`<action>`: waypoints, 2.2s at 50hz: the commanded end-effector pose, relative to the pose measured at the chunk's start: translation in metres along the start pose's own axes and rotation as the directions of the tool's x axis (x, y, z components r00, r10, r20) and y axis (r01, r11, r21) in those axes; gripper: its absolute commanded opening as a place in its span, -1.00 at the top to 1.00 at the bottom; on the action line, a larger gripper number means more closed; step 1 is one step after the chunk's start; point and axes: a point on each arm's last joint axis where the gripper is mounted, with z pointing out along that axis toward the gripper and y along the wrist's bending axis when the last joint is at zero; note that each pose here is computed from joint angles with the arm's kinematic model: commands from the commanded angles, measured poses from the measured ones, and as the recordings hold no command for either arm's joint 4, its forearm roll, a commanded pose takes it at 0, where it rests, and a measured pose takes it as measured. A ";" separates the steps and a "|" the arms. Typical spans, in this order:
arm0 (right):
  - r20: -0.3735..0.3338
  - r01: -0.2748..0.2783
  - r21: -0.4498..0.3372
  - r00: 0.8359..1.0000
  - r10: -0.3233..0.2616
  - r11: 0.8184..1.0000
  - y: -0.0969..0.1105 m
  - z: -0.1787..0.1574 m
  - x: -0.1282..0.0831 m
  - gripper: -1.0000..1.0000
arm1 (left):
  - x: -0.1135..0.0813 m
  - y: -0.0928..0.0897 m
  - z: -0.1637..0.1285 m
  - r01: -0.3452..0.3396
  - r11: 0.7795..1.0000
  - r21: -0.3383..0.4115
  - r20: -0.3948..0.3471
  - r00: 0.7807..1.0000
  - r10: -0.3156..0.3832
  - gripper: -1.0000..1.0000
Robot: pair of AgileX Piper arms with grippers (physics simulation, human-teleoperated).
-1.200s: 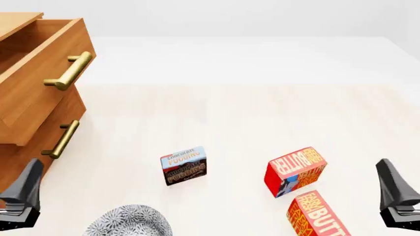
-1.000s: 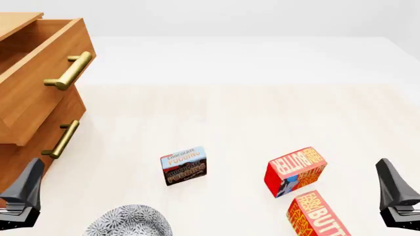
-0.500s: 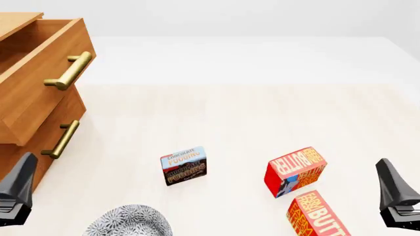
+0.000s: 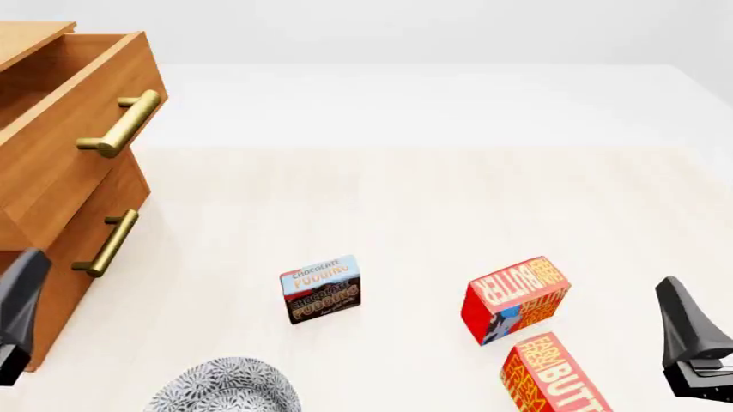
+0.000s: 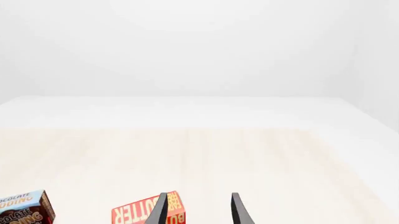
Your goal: Put the chocolate pudding in the top drawer of the cabinet and close it.
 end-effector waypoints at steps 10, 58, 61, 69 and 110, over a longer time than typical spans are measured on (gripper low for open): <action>0.000 0.000 0.000 1.000 0.000 1.000 0.000 0.000 0.000 -1.00 | -0.030 0.002 -0.007 -0.029 0.999 0.013 0.007 1.000 0.029 -1.00; 0.000 0.000 0.000 1.000 0.000 1.000 0.000 0.000 0.000 -1.00 | -0.106 0.010 0.002 -0.047 0.999 -0.005 -0.011 0.999 0.047 -1.00; 0.000 0.000 0.000 1.000 0.000 1.000 0.000 0.000 0.000 -1.00 | -0.109 0.010 0.003 -0.053 0.999 -0.003 -0.011 0.999 0.053 -1.00; 0.000 0.000 0.000 1.000 0.000 1.000 0.000 0.000 0.000 -1.00 | -0.117 0.011 0.006 -0.050 0.999 -0.010 -0.014 0.999 0.050 -1.00; 0.000 0.000 0.000 1.000 0.000 1.000 0.000 0.000 0.000 -1.00 | -0.149 0.018 0.061 -0.085 0.996 -0.031 -0.108 0.991 0.081 -1.00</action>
